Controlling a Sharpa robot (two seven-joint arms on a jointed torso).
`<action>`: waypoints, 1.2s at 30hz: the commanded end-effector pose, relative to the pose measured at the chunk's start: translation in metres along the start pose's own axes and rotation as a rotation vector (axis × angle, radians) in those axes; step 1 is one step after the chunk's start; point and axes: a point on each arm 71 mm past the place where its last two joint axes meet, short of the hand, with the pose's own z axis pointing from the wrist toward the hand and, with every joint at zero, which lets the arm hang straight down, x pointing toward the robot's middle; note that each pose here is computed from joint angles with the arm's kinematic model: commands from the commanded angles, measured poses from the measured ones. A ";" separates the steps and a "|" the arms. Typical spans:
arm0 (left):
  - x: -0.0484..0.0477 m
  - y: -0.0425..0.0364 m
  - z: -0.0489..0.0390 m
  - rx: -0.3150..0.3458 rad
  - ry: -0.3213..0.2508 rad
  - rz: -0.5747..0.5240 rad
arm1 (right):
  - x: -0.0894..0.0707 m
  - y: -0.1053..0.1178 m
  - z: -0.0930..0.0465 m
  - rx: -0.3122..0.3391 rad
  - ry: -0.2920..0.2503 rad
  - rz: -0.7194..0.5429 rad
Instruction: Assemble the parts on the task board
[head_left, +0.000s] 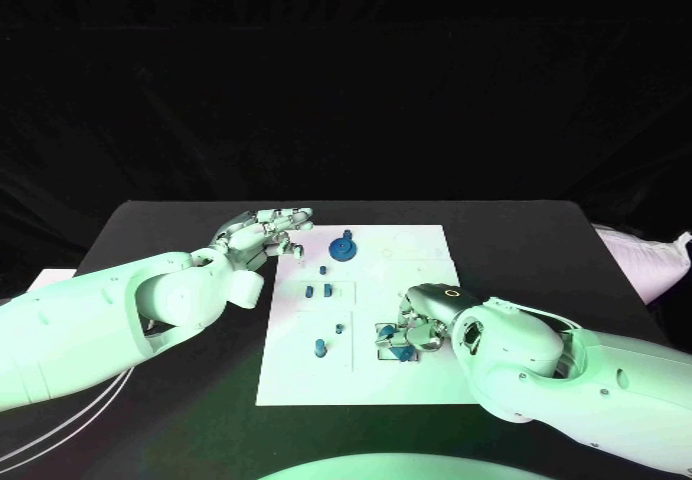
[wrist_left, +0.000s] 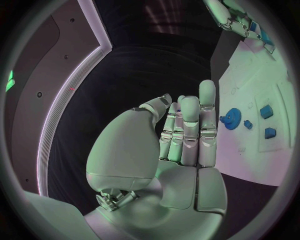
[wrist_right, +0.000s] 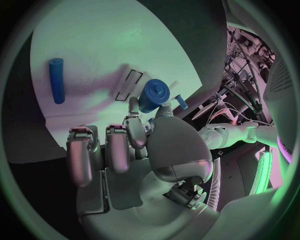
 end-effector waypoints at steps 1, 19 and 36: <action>0.0028 -0.0002 0.0001 0.001 0.021 -0.008 | 0.000 -0.006 0.000 0.089 -0.009 -0.026; 0.0021 -0.0004 -0.0005 0.001 0.020 -0.008 | -0.001 -0.002 0.000 0.079 -0.018 -0.029; 0.0003 -0.0007 -0.0012 -0.001 0.019 -0.008 | -0.008 -0.005 -0.023 0.052 -0.050 -0.030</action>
